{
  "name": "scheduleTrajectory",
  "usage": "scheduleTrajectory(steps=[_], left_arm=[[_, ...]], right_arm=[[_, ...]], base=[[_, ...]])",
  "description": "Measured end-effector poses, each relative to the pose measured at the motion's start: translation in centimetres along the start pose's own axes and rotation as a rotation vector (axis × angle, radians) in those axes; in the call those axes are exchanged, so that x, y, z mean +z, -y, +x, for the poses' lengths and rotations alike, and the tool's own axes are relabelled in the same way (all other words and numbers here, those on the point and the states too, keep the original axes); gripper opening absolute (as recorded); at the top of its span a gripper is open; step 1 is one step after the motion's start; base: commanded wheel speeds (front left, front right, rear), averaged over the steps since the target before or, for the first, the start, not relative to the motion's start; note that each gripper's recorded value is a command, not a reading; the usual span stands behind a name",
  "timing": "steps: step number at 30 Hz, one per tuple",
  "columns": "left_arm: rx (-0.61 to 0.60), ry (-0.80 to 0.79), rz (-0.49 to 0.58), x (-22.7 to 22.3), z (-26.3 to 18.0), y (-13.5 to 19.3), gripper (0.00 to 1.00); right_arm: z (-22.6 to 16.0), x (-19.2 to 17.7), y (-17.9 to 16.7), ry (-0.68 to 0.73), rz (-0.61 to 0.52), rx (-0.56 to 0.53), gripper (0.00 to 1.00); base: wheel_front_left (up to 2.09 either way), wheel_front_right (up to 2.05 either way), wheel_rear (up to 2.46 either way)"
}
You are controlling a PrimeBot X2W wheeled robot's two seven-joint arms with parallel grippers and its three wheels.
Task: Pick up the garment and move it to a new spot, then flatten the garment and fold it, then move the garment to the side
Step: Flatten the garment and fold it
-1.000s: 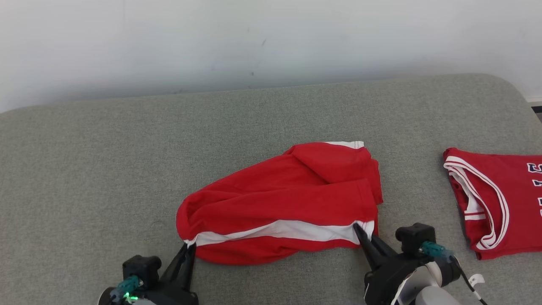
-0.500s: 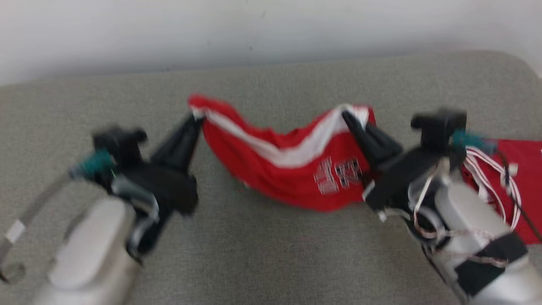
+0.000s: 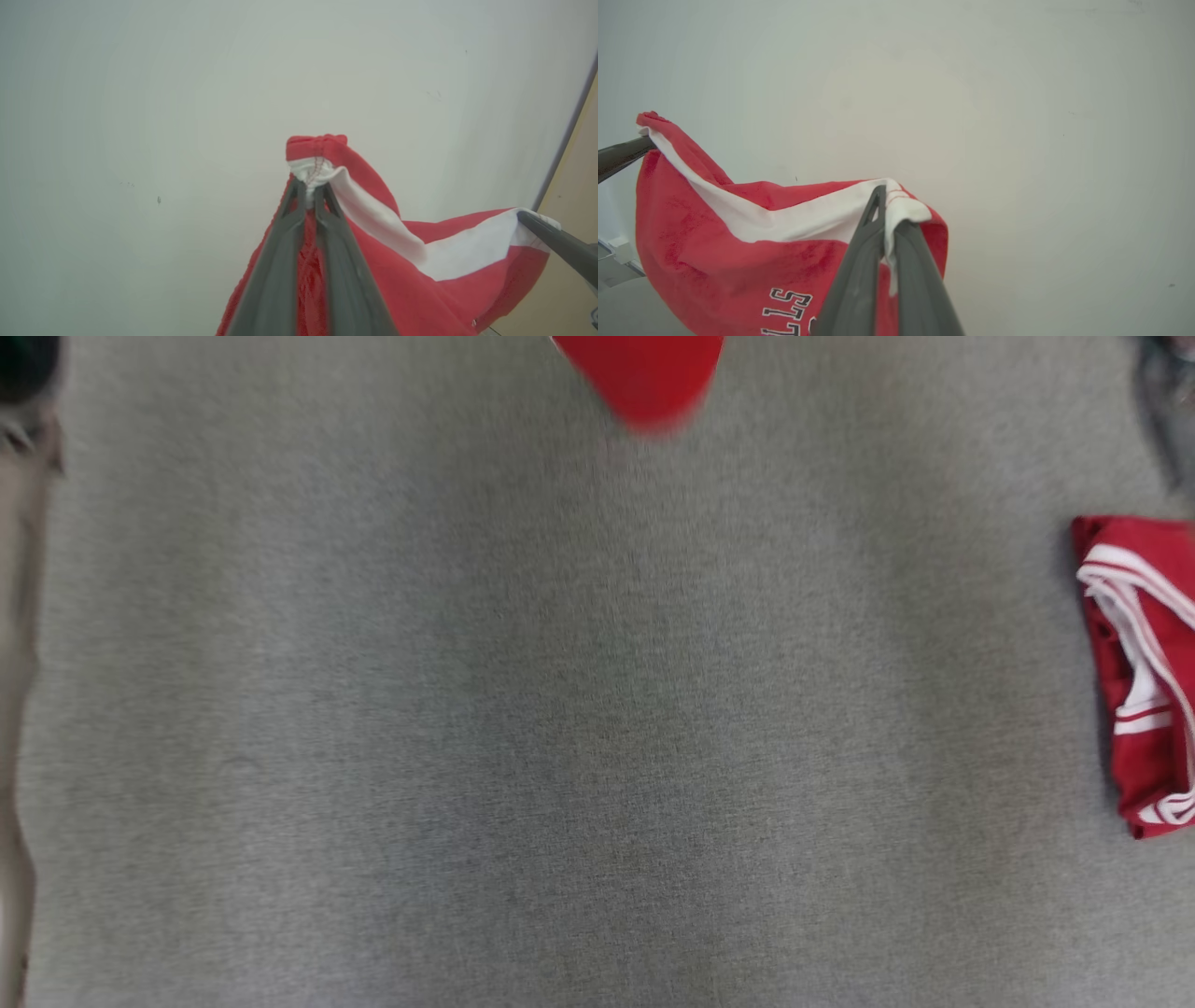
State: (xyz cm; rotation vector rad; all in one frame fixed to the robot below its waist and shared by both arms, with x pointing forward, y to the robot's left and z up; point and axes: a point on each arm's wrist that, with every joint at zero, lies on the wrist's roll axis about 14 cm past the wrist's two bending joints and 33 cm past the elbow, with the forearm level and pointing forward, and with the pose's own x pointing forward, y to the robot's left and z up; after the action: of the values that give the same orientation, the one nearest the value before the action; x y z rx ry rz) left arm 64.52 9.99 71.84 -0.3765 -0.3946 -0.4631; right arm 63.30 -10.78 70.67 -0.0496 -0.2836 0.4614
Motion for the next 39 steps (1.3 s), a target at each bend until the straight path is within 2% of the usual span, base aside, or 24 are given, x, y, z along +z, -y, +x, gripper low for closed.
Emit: scheduleTrajectory(steps=[4, 6, 10, 11, 15, 18, 23, 29, 35, 39], left_arm=[[0.023, 0.128, -0.041, 0.5, 2.3, -1.6, 0.00], [0.028, 0.155, -0.027, -0.3, 2.8, -2.4, 0.00], [0.052, 0.119, -0.055, -4.9, 2.8, -3.9, 0.00], [0.052, 0.119, -0.055, -4.9, 2.8, -3.9, 0.00], [0.058, 0.005, -0.055, -11.2, 0.8, -4.4, 0.00], [0.077, -0.072, -0.095, -14.5, -1.4, -4.1, 0.00], [0.088, -0.163, -0.153, -17.1, -5.7, -2.7, 0.00], [0.124, -0.193, -0.201, -16.1, -11.5, -1.0, 0.00], [0.154, -0.296, -0.225, -16.2, -19.0, 2.0, 0.00], [0.182, -0.372, -0.192, -16.2, -24.0, 3.1, 0.00]], right_arm=[[2.5, 2.1, 3.0, 0.144, -0.062, -0.065, 0.00], [3.2, 1.7, 3.9, 0.174, -0.100, -0.085, 0.00], [3.7, -3.5, 4.4, 0.098, -0.095, -0.101, 0.00], [3.7, -3.5, 4.4, 0.098, -0.095, -0.101, 0.00], [2.5, -10.0, 3.2, -0.054, -0.071, -0.074, 0.00], [0.7, -13.5, 1.8, -0.156, -0.060, -0.038, 0.00], [-3.0, -16.5, -0.7, -0.297, -0.050, 0.041, 0.00], [-8.2, -16.5, -2.2, -0.429, 0.054, 0.074, 0.00], [-17.0, -17.5, -2.7, -0.671, 0.146, 0.064, 0.00], [-22.2, -17.2, -3.3, -0.750, 0.257, 0.014, 0.00]], base=[[0.00, 0.00, 0.00], [0.00, 0.00, 0.00], [0.00, 0.00, 0.00], [0.00, 0.00, 0.00], [0.00, 0.00, 0.00], [0.00, 0.00, 0.00], [0.00, 0.00, 0.00], [0.00, 0.00, 0.00], [0.00, 0.00, 0.00], [0.00, 0.00, 0.00]])
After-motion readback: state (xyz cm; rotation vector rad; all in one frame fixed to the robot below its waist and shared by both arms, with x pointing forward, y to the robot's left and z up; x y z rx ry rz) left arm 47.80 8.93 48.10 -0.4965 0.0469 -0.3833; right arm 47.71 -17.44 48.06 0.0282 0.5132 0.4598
